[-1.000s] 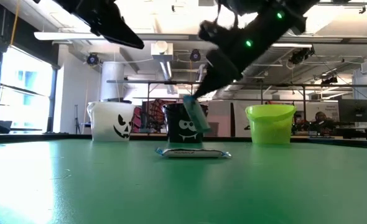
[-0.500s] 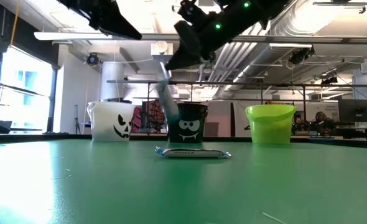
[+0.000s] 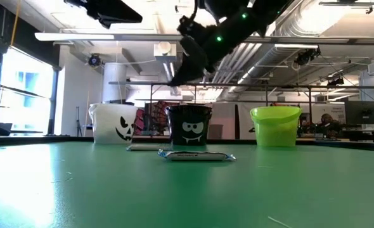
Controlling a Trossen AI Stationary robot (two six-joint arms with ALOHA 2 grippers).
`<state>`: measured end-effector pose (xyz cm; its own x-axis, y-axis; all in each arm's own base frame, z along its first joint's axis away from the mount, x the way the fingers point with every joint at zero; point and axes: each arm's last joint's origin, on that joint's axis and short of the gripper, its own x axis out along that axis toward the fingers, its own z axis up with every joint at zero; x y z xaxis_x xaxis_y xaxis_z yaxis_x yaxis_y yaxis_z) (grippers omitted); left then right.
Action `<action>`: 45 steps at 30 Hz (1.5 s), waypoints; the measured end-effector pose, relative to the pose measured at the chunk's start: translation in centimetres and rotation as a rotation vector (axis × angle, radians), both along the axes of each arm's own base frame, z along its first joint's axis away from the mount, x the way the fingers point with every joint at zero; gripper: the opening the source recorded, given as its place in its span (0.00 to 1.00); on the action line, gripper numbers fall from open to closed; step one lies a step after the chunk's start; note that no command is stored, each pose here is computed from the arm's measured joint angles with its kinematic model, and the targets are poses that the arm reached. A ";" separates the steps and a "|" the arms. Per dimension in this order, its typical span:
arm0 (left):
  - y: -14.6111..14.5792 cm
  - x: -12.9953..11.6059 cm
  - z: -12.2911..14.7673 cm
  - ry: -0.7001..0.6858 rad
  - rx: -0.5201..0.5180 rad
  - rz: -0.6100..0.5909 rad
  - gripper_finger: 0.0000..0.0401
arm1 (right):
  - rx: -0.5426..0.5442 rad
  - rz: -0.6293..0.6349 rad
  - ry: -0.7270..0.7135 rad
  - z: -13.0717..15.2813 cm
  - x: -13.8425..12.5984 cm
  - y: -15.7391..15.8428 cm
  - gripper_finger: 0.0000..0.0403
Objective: Sort candy by brand, put in halloween buckets
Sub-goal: Put the white chocolate bar into the white bucket
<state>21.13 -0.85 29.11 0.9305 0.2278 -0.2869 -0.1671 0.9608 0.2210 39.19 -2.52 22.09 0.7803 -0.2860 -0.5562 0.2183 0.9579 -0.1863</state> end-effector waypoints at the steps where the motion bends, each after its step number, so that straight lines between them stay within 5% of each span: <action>1: 0.0 -0.2 -0.4 -0.029 -0.004 -0.015 0.00 | 0.018 0.021 0.028 -0.2 -0.1 0.1 0.02; 12: 0.0 -2.8 -4.3 -0.137 -0.074 -0.030 0.00 | 0.107 0.200 0.160 -5.3 1.9 0.8 0.44; 18: -0.4 -3.5 -4.6 -0.132 -0.076 -0.053 0.00 | 0.123 0.252 0.278 -6.9 4.6 0.7 0.58; 28: -0.5 -3.7 -5.0 -0.086 -0.094 -0.051 0.00 | 0.126 0.256 0.400 -7.6 7.5 -1.1 0.60; 39: -0.5 -3.7 -5.1 -0.075 -0.093 -0.051 0.00 | 0.188 0.267 0.468 -8.6 6.8 -2.4 0.60; 45: -0.4 -3.9 -6.7 -0.181 -0.101 -0.044 0.00 | 0.212 0.255 0.488 -8.9 6.7 -2.4 0.59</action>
<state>17.24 -1.24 22.41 0.9773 0.1641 -0.1339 -0.1524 0.9839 0.0933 45.86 -4.93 13.18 0.4493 0.0338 -0.8927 -0.0870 0.9962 -0.0060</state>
